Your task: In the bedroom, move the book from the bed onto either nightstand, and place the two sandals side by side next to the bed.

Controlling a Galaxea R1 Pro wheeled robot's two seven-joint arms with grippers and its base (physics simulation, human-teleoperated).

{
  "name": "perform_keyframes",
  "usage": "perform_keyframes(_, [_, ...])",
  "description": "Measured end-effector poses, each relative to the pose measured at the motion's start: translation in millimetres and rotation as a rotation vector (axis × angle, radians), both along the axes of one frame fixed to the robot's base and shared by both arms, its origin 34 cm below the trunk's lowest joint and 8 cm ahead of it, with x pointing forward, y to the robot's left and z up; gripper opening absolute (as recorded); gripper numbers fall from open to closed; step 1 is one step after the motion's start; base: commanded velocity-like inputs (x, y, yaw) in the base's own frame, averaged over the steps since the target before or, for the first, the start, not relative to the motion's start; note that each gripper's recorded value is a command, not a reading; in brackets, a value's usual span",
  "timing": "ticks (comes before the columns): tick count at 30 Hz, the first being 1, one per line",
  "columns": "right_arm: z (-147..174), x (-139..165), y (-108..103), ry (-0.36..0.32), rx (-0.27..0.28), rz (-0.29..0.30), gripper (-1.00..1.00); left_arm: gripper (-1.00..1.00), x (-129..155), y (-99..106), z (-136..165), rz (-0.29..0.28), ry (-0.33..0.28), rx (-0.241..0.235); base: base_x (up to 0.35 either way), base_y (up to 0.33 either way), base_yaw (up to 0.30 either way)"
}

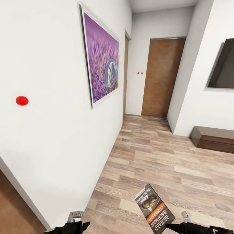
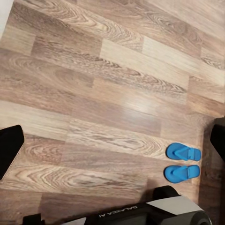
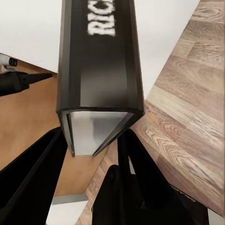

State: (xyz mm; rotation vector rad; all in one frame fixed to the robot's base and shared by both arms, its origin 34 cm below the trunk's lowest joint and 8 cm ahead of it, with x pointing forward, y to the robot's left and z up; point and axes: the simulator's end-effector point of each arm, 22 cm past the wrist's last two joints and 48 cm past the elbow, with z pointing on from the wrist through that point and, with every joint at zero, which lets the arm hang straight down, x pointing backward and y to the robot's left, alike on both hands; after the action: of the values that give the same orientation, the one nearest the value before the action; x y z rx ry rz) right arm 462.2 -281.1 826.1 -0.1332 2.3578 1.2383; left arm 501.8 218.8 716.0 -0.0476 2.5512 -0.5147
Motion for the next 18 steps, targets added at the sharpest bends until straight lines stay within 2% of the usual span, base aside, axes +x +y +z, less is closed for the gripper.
perform_keyframes(5, [-0.2,0.2,0.0,0.000,0.000,0.000,-1.00,1.00,0.4,0.0,-0.1,0.000,0.000,0.000,0.252,0.096,0.000])
perform_keyframes(12, [0.0,0.7,-0.1,-0.001,0.001,-0.002,-1.00,1.00,-0.2,-0.1,-0.4,0.000,0.001,0.000,0.067,0.013,0.000])
perform_keyframes(18, [0.2,0.4,-0.1,-0.001,0.001,-0.002,-1.00,1.00,0.2,0.3,0.0,0.001,-0.001,0.001,0.278,0.000,0.000])
